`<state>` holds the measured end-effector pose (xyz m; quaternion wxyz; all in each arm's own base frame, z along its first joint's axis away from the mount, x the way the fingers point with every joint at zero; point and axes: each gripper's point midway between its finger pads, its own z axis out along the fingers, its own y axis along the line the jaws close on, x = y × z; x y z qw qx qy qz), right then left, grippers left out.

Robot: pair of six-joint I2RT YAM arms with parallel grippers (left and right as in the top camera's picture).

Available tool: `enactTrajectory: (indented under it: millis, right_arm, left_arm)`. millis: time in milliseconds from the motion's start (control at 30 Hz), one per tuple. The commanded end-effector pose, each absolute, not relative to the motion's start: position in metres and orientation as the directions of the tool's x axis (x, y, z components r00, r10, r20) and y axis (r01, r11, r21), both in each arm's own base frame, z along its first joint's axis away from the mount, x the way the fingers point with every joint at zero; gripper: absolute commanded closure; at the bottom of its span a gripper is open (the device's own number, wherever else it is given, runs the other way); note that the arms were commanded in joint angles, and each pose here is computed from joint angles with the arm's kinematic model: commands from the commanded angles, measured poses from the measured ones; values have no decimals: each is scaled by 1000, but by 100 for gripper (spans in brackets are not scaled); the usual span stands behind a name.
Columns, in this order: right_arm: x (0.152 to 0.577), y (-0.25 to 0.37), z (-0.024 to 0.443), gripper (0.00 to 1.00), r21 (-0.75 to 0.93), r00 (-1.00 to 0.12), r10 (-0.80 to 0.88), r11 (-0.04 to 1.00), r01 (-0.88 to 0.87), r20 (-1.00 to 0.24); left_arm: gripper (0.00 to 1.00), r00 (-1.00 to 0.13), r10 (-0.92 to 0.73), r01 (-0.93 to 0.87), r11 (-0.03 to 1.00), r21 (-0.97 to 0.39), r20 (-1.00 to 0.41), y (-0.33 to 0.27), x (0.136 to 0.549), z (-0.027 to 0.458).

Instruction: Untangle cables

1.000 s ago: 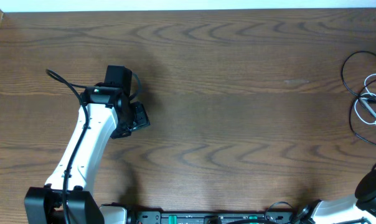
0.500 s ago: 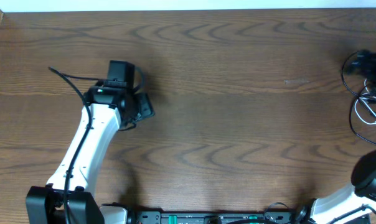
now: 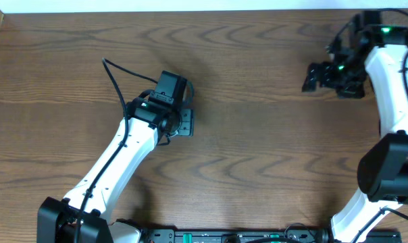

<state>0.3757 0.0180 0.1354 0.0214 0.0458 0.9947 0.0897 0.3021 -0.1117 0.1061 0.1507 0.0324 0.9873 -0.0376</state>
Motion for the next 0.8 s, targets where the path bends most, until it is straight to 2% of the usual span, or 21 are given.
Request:
enactTrajectory:
  millis: [0,333,467,600,767]
  right_arm:
    - [360,24,116,1,122,-999,36,992,40,34]
    - [303,46,70,1,105,-971,-4,994,22,237]
    - [288,49,66,1,95,-964,12,995,39,266]
    - [286,52,72,1,101,-981,16,994,36,194]
    - [287,53,98,1,119,-999,41,992,43,23]
  left_arm:
    - [35,-963,7,7,1000,4,-268,-91,297,99]
    - [35,-994,-65,-71,996,62,-92,-72,254,92]
    - [35,-996,-94,-94,992,88,-11,-66,233,91]
    - [35,-996,-80,-78,995,59,46,-70,218,90]
    - [35,-997,-81,-80,996,48,21,-67,211,84]
